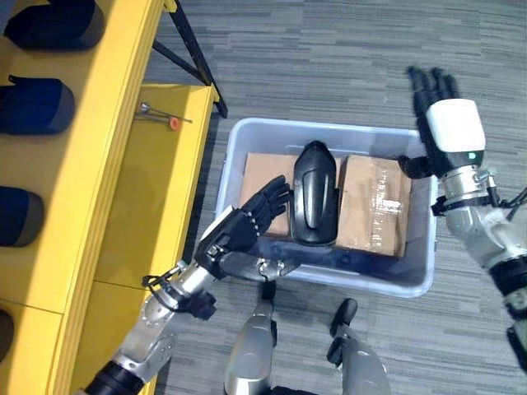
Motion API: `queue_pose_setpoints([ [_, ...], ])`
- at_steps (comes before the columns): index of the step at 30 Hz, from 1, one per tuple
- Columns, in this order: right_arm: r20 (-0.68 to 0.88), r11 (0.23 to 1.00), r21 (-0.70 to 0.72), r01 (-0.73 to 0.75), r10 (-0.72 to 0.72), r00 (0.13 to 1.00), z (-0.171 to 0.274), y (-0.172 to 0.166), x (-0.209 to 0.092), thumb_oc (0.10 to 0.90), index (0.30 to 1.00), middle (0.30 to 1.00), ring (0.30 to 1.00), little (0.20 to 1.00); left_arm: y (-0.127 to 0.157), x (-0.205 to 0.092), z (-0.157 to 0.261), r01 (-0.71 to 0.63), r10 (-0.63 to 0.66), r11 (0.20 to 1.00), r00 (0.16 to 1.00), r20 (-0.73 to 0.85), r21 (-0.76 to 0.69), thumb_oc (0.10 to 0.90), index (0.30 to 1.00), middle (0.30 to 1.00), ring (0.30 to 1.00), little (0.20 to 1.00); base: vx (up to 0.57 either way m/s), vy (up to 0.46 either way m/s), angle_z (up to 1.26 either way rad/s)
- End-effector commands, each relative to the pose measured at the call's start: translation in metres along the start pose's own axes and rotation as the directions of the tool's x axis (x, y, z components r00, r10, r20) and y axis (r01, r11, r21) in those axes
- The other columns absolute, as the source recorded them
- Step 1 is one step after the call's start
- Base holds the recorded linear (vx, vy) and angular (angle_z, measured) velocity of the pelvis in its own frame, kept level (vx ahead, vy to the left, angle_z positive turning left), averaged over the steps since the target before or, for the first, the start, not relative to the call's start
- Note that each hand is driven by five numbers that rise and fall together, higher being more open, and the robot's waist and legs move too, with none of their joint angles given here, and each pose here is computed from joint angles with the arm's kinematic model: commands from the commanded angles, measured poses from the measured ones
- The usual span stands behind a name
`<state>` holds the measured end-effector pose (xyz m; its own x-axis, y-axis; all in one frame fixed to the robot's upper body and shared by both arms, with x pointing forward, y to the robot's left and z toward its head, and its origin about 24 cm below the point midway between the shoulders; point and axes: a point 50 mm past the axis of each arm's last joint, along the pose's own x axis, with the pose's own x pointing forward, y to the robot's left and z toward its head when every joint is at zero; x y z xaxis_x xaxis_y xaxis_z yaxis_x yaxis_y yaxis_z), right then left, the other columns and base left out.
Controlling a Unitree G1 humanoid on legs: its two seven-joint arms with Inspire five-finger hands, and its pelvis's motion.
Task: Move parts from the plastic box to the shelf.
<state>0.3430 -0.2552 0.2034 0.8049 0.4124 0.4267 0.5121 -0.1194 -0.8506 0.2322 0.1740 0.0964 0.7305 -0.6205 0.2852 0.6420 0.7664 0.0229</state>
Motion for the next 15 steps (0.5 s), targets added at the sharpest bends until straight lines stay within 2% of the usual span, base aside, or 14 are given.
queue_pose_setpoints([
  [1, 0.233, 0.979, -0.123, 0.164, -0.132, 0.964, 0.011, -0.046, 0.024, 0.9, 1.0, 1.0, 1.0, 1.0, -0.007, 0.0, 0.039, 0.103, -0.11, 0.994, 0.976, 0.188, 0.048, 0.9, 1.0, 1.0, 1.0, 1.0, 0.03, -0.186, 0.05],
  [6, 0.361, 0.972, -0.187, 0.145, -0.069, 0.93, 0.021, -0.031, 0.013, 0.9, 1.0, 1.0, 1.0, 1.0, 0.001, -0.007, 0.044, 0.112, -0.124, 0.99, 0.98, 0.156, 0.082, 0.9, 1.0, 1.0, 1.0, 1.0, 0.0, -0.156, 0.0],
  [11, 0.441, 0.97, -0.192, 0.15, -0.051, 0.896, 0.035, -0.021, 0.013, 0.9, 1.0, 1.0, 1.0, 1.0, 0.004, -0.006, 0.044, 0.126, -0.14, 0.986, 0.98, 0.139, 0.109, 0.9, 1.0, 1.0, 1.0, 1.0, -0.02, -0.114, 0.04],
  [15, 0.498, 0.973, -0.217, 0.082, 0.039, 0.866, 0.045, -0.002, 0.005, 0.9, 1.0, 1.0, 1.0, 1.0, 0.006, -0.006, 0.044, 0.128, -0.145, 0.984, 0.98, 0.134, 0.126, 0.9, 1.0, 1.0, 1.0, 1.0, -0.02, -0.073, 0.06],
])
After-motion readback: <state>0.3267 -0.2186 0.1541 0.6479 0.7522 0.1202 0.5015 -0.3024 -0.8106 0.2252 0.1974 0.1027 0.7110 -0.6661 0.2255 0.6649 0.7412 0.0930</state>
